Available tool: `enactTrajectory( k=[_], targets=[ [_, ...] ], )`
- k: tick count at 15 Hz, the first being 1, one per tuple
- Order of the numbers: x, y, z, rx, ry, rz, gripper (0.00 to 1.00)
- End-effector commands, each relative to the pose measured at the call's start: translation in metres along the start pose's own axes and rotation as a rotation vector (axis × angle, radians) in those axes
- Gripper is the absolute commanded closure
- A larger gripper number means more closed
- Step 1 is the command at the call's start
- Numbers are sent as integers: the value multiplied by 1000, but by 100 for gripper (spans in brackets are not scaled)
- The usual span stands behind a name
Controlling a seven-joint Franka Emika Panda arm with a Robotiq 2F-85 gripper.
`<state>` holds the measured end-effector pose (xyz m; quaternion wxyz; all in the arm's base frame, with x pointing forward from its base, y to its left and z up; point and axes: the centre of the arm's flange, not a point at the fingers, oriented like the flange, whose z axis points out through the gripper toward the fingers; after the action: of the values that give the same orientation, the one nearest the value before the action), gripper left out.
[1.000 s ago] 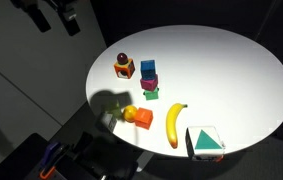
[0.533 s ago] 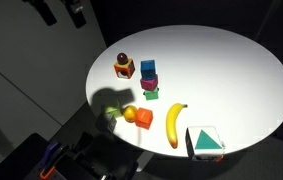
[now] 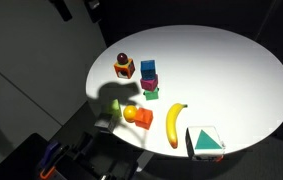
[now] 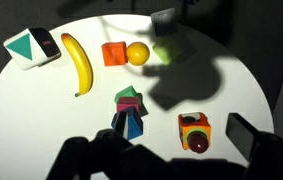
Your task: Put the green block on the blue block
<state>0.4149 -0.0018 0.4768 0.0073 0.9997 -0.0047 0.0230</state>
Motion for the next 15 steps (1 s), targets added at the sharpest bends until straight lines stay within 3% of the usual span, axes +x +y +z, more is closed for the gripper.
enactTrajectory(
  k=[1,7,15],
  targets=[
    [24,-2,11,13,-19,-6,0],
    [37,1,49,14,-90,-18,0],
    [47,1,87,2,-80,-20,0]
  ],
)
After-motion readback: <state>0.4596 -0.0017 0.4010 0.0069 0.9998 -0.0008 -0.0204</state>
